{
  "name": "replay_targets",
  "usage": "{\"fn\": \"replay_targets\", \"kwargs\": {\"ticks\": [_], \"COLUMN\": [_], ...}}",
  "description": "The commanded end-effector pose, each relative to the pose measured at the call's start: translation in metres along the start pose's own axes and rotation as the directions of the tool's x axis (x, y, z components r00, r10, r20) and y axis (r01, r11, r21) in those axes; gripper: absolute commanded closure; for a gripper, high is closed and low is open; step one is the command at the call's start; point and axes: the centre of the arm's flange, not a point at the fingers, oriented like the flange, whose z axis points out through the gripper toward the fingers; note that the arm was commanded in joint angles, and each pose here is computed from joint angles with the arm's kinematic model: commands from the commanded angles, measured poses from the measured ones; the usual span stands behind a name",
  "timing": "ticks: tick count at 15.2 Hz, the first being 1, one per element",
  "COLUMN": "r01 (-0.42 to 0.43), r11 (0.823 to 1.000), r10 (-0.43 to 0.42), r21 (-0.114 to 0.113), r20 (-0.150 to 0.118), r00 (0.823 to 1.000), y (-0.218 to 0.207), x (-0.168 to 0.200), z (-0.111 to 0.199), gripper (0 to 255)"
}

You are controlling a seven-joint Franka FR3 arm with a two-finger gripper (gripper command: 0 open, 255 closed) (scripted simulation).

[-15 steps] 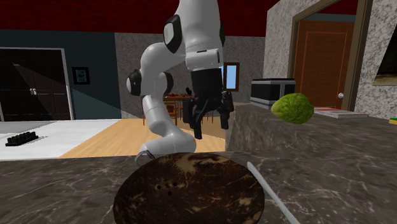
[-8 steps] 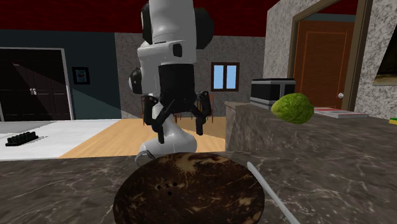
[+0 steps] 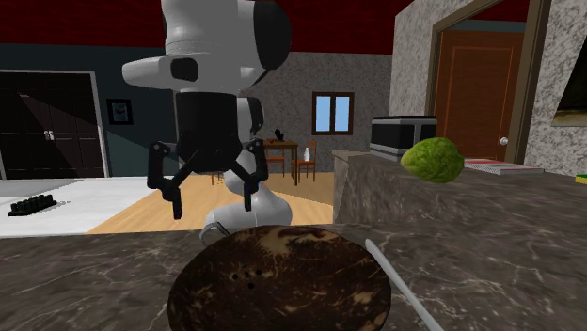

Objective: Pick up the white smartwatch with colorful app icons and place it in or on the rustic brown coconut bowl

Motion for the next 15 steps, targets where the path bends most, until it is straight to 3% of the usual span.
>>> {"fn": "replay_targets", "kwargs": {"ticks": [1, 5, 13, 14, 15], "r01": [-0.004, -0.004, -0.004, -0.004, -0.004], "r11": [1.000, 1.000, 1.000, 1.000, 1.000], "r10": [0.004, 0.004, 0.004, 0.004, 0.004], "r21": [-0.001, -0.001, -0.001, -0.001, -0.001], "r20": [0.001, 0.001, 0.001, 0.001, 0.001], "r00": [1.000, 1.000, 1.000, 1.000, 1.000], "y": [0.002, 0.002, 0.002, 0.002, 0.002], "x": [-0.001, -0.001, -0.001, -0.001, -0.001], "z": [0.008, 0.032, 0.032, 0.032, 0.032], "gripper": [0, 0, 0, 255, 255]}}
